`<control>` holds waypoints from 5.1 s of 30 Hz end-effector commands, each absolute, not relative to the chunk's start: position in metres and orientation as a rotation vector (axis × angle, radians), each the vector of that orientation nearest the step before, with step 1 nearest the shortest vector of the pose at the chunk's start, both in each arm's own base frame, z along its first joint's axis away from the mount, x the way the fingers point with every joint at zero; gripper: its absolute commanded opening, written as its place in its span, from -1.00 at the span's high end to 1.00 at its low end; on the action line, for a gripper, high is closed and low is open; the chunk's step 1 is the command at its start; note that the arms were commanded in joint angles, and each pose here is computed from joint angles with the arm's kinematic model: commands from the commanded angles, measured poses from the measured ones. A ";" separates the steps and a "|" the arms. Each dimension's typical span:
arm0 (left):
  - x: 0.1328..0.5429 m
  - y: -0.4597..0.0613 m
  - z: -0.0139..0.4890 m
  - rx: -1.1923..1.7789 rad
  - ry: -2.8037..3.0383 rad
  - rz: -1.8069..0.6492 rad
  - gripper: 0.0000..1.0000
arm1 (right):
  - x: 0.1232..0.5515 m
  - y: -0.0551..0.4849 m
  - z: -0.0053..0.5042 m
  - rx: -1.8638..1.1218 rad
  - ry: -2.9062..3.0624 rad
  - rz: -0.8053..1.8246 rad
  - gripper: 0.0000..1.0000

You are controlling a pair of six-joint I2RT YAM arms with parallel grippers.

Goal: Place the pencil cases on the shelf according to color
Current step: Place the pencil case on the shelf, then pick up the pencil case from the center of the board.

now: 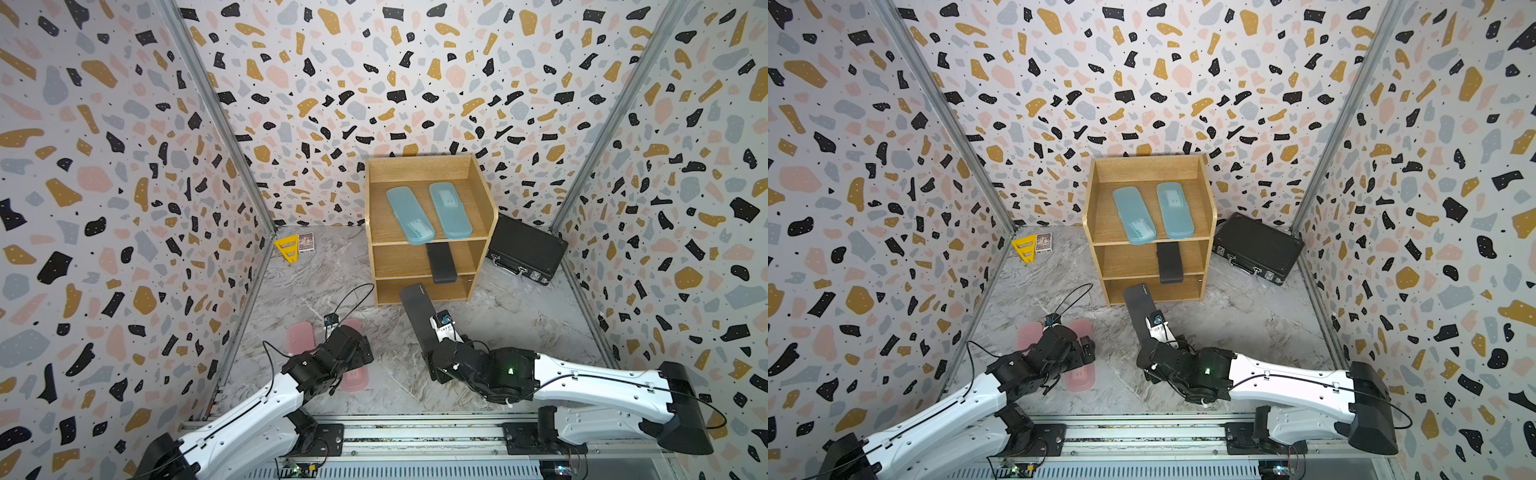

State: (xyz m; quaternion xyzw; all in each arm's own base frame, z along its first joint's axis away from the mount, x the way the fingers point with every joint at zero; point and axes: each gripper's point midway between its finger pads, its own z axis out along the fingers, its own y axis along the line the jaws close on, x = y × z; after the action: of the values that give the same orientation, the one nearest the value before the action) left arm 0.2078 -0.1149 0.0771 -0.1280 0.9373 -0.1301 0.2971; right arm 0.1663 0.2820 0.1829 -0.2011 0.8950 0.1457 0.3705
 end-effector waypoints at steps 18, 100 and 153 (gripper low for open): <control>0.215 -0.125 0.075 -0.335 2.480 -0.392 -0.99 | 0.269 0.319 0.217 -0.393 2.278 0.406 0.30; 0.214 -0.130 0.059 -0.314 2.525 -0.393 -0.99 | 0.345 0.339 0.218 -0.150 2.256 0.652 0.56; 0.213 -0.252 0.053 -0.051 2.625 -0.429 -0.99 | 0.189 0.178 0.137 -0.278 2.478 0.460 -0.85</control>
State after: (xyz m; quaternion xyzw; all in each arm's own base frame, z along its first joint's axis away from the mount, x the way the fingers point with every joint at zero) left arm 0.2038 -0.2245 0.0355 -0.0150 0.9678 -0.1228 0.2190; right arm 0.1897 0.1820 0.1348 -0.0979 0.9349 0.1813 0.2888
